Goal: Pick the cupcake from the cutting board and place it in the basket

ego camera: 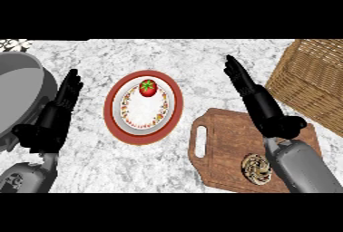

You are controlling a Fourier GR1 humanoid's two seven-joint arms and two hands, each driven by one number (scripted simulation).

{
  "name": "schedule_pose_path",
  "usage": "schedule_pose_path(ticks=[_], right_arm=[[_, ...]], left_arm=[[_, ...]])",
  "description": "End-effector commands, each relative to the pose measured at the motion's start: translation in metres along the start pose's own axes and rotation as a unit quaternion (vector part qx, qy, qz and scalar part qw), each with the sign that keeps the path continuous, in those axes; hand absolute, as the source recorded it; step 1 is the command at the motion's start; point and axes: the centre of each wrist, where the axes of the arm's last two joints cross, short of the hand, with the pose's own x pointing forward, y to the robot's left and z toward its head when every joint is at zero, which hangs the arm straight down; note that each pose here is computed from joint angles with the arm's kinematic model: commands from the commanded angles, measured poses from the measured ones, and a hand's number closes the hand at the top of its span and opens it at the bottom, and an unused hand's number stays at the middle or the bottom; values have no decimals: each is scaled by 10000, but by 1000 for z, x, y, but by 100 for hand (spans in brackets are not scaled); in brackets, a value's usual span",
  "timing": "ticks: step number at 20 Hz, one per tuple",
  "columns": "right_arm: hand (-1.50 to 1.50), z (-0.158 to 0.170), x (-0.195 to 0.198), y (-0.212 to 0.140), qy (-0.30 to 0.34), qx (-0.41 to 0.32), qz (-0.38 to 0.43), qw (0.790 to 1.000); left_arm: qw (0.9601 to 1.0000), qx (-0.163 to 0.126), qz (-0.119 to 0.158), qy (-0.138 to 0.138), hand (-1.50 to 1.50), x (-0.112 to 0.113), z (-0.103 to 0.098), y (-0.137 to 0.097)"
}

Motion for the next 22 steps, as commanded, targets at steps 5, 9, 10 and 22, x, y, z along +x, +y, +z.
schedule_pose_path(ticks=[5, 9, 10, 22], right_arm=[[150, 9, 34, -112, -1396, -324, -948, 9851], [-150, 14, 38, -64, -1619, 1981, 1086, 9606], [-150, 28, 25, -49, -1773, 1868, 1347, 9568], [-150, 50, 115, 25, -385, 1076, 2294, 9666]], left_arm=[[9946, 486, -6, 915, 0, -18, -5, 61], [9868, 223, 217, 1587, 0, -30, -3, 42], [9871, 169, 337, 1554, 0, -27, -2, 49], [9851, 256, 332, 1668, 0, -33, -17, 63]])
